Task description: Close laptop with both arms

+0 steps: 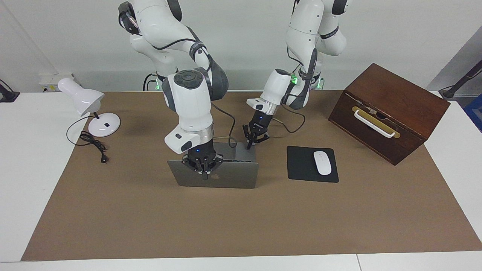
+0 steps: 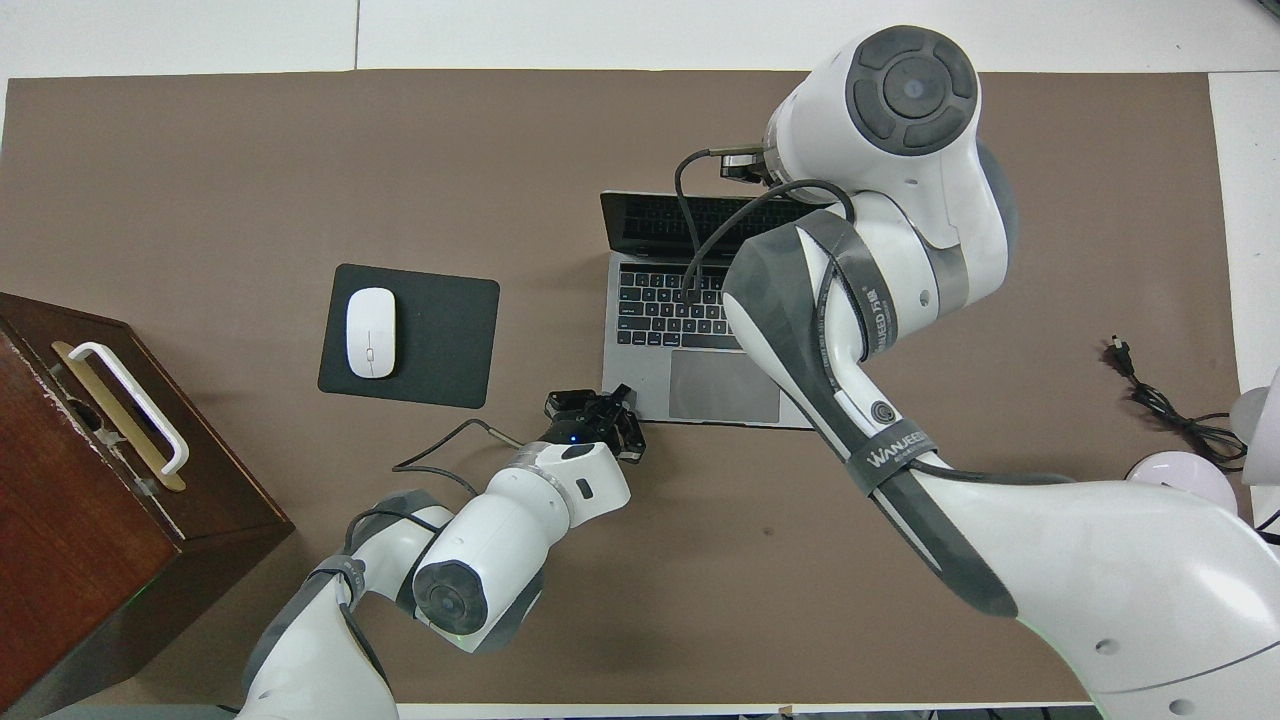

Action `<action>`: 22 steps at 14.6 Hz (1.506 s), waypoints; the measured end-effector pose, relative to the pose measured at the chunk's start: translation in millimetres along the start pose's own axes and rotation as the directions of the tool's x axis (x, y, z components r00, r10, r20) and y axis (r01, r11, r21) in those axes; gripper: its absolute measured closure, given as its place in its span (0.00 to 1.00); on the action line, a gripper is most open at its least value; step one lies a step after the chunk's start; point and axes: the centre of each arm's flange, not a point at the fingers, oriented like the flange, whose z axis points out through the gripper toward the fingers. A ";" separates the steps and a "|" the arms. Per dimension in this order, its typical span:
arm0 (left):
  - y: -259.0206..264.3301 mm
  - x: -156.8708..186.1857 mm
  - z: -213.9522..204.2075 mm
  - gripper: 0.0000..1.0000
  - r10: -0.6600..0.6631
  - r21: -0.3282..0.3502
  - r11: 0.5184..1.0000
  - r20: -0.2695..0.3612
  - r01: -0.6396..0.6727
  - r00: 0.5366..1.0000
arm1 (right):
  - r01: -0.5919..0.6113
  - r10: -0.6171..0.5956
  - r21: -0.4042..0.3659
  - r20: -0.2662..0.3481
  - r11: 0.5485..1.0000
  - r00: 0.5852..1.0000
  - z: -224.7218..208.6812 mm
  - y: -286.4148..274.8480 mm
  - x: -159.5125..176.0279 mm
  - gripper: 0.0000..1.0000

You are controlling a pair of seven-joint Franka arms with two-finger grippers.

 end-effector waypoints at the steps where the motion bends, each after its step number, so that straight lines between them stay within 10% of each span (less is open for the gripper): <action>1: -0.1 -0.3 -0.1 0.99 0.001 0.000 1.000 0.000 -0.001 1.000 | -0.001 0.001 -0.004 0.015 1.000 1.000 -0.6 0.0 -2.1 0.99; 22: -0.3 -1.4 -0.4 0.99 0.051 0.000 0.999 -0.002 -0.051 0.999 | -0.003 0.002 0.003 0.368 1.000 0.930 31.9 -2.2 -107.1 0.99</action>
